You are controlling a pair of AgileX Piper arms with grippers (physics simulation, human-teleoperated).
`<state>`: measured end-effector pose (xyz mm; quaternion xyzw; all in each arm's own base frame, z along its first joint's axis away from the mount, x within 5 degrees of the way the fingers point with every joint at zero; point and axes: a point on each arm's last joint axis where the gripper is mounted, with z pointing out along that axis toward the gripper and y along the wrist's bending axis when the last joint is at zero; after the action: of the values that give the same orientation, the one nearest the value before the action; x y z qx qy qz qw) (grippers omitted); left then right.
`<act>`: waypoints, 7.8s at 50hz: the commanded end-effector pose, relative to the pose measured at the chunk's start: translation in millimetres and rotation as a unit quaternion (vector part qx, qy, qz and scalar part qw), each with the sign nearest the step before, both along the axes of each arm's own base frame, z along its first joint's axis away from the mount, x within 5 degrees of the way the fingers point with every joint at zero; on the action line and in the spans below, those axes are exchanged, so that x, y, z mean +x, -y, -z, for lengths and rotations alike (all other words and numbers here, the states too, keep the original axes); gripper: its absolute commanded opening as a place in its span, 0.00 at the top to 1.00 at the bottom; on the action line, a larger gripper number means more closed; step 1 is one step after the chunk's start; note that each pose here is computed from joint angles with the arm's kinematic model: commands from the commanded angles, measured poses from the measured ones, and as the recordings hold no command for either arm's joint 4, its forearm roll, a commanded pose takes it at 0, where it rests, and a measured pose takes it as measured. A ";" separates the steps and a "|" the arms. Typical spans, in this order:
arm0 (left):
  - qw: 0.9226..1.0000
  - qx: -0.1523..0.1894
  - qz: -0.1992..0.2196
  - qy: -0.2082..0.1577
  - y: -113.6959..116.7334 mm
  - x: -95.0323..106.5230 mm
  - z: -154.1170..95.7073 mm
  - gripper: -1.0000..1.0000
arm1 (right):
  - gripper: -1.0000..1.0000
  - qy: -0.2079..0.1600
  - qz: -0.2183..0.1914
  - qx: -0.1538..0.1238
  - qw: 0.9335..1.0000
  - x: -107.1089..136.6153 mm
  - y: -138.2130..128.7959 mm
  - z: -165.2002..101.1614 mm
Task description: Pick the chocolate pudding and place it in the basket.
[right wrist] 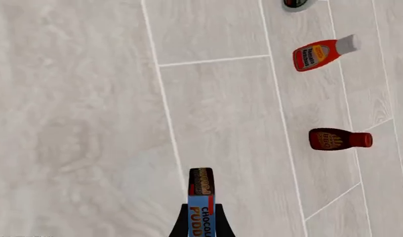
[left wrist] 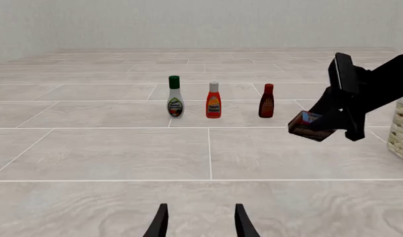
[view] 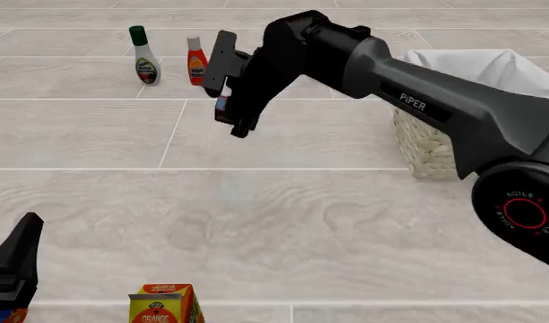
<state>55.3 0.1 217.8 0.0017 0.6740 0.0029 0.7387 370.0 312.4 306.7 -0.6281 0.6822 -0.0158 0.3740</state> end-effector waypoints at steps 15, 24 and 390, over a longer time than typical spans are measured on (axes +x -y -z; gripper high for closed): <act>1.000 0.000 0.001 0.000 0.1 0.0 0.1 0.00 | 1.00 0.046 0.074 0.089 0.992 -7.0 51.0 -82.5; 1.000 0.000 0.001 0.000 0.1 0.1 0.1 0.00 | 1.00 0.068 0.100 0.118 0.986 -11.2 74.0 -109.5; 1.000 0.000 0.001 0.000 0.1 0.0 0.1 0.00 | 1.00 -0.037 0.544 0.136 0.827 103.3 390.8 -46.7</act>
<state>55.3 0.1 217.8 0.0017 0.6740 0.0029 0.7387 472.2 -79.0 355.6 -0.1031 0.9209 -0.1027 0.3617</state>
